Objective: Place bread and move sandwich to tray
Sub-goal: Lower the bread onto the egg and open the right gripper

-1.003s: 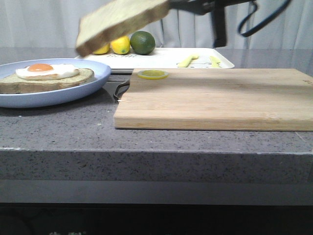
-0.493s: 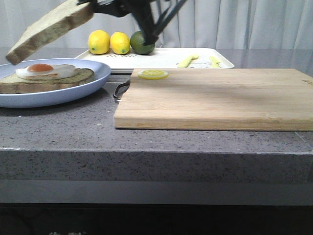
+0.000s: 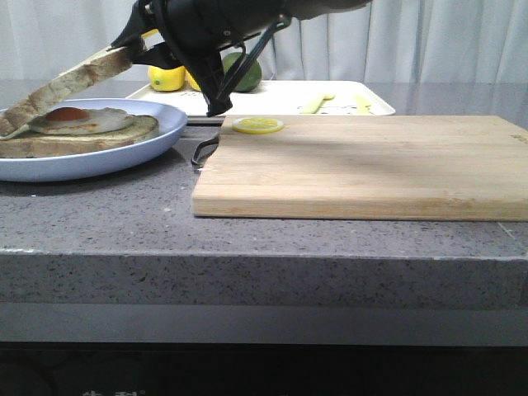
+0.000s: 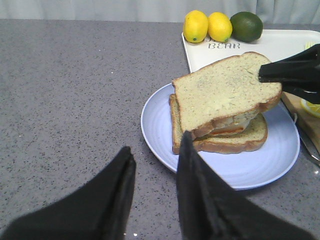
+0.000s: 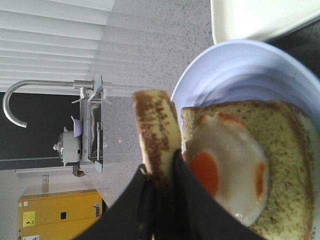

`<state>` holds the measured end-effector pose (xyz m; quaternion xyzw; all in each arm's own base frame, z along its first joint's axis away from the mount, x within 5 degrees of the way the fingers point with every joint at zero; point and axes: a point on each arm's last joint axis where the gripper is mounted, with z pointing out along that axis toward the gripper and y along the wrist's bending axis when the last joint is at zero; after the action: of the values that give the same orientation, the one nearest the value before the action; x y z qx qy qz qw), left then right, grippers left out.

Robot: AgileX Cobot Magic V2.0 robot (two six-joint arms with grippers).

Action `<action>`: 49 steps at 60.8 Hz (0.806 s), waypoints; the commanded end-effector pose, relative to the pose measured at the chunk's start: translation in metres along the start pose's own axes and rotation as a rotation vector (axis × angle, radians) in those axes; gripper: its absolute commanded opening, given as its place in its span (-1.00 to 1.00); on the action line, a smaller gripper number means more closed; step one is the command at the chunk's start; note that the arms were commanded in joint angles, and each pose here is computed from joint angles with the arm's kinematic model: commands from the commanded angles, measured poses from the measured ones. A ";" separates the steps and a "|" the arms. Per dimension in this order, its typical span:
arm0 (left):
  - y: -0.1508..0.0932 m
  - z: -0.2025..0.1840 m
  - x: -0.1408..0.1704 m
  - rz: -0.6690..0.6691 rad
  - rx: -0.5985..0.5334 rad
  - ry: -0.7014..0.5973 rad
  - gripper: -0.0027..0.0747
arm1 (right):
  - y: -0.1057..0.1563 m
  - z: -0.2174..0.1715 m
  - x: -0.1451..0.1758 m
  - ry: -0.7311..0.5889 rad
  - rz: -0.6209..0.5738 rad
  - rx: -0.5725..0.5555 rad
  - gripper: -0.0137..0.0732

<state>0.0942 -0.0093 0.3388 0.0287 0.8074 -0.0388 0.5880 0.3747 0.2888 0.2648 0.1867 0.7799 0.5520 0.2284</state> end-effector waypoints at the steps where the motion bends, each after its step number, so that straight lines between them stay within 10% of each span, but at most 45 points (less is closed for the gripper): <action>1: -0.001 -0.001 -0.015 -0.017 0.009 -0.093 -0.39 | 0.040 -0.017 -0.002 -0.019 0.030 -0.115 -0.48; 27: -0.001 -0.001 -0.015 -0.017 0.009 -0.093 -0.39 | 0.038 -0.016 0.000 -0.009 -0.033 -0.095 0.01; 49: -0.001 -0.001 -0.015 -0.017 0.009 -0.093 -0.39 | 0.033 -0.026 -0.004 0.046 -0.368 -0.008 0.30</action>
<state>0.0942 -0.0093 0.3388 0.0287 0.8074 -0.0388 0.5880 0.3725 0.2870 0.2587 0.0839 0.8214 0.4962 0.2684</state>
